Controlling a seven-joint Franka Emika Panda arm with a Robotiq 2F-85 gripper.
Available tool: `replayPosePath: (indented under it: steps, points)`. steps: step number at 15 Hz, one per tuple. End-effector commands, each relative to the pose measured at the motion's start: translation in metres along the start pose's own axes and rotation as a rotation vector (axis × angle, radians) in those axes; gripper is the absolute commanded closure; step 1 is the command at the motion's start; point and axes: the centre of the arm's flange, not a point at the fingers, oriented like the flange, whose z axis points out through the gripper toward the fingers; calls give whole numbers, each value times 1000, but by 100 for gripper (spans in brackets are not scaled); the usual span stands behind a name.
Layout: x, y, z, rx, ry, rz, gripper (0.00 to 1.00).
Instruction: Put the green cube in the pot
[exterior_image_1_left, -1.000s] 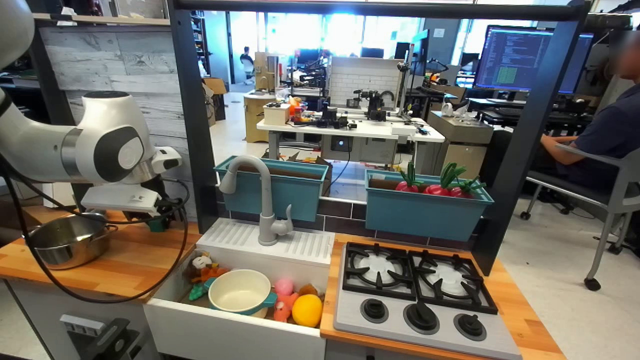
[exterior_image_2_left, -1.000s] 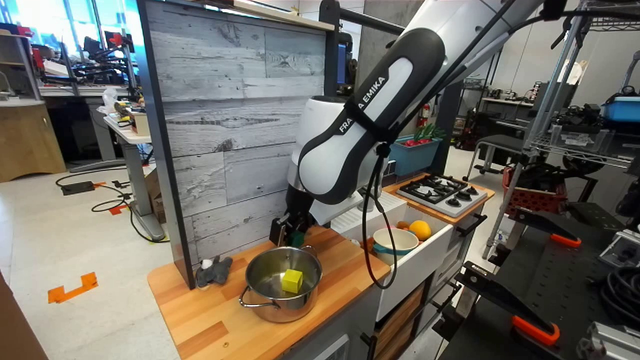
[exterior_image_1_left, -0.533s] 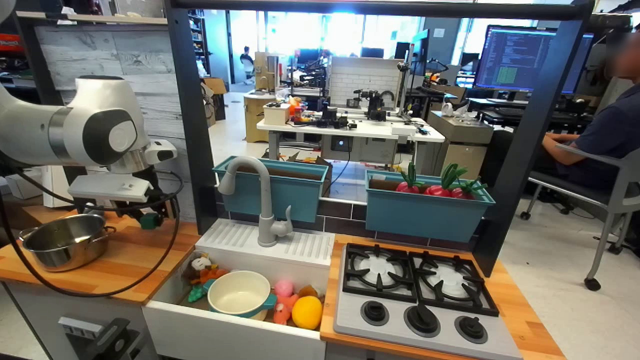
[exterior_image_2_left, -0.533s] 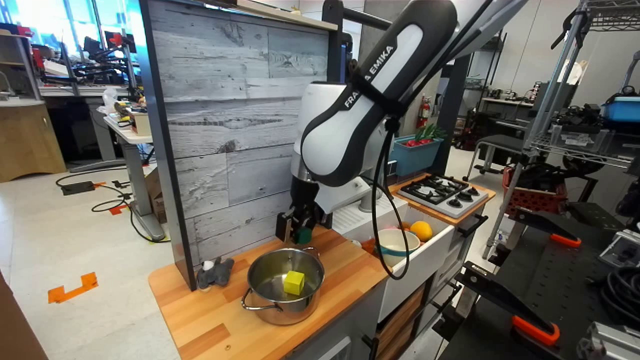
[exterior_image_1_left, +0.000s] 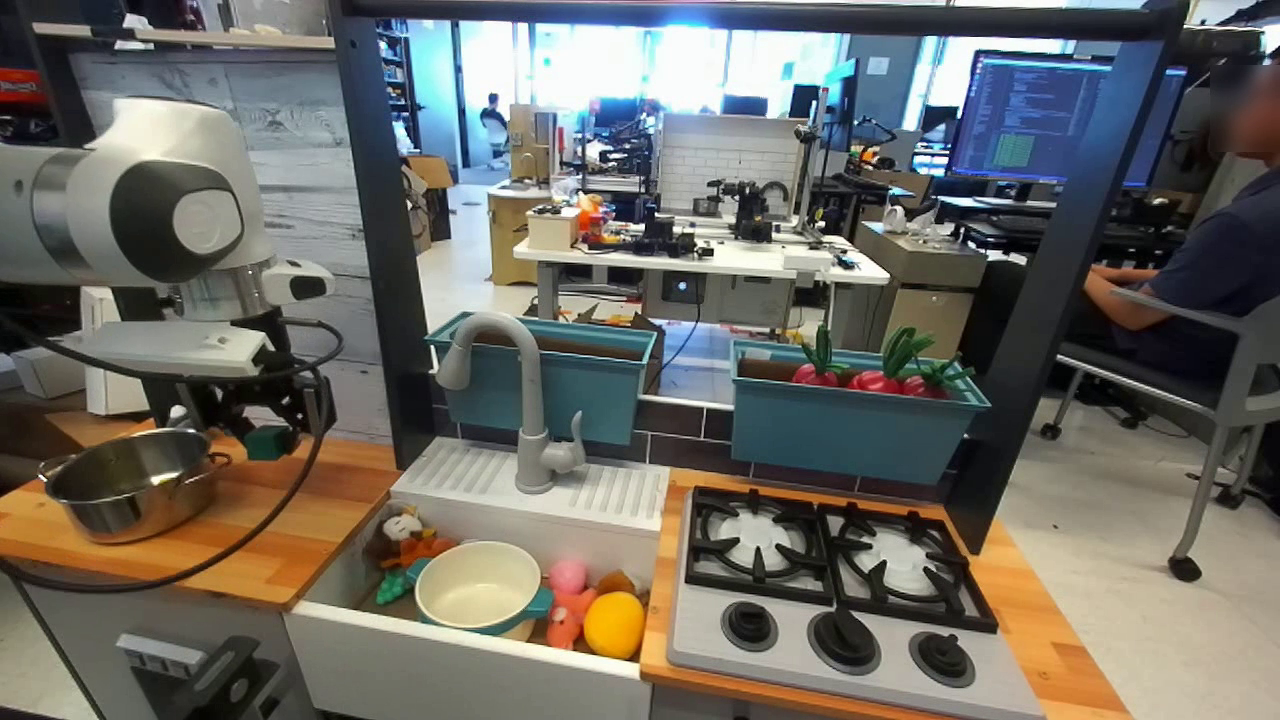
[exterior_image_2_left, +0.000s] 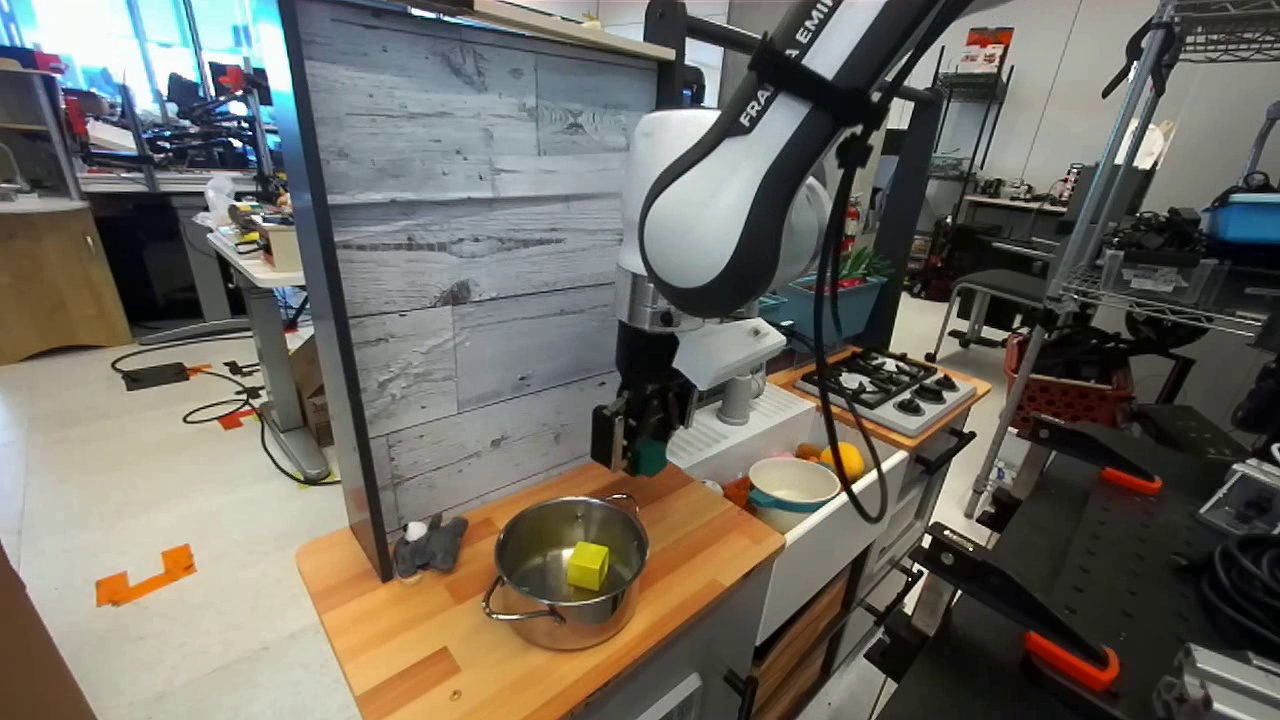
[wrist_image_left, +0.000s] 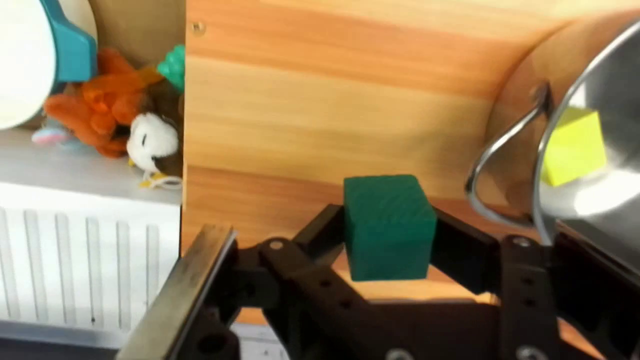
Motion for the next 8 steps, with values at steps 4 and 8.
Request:
replayPosePath:
  steps: [4,8]
  points:
    - [-56,-24,-13,4,-246,-50,83]
    - [-66,-53,-23,17,-163,-145,83]
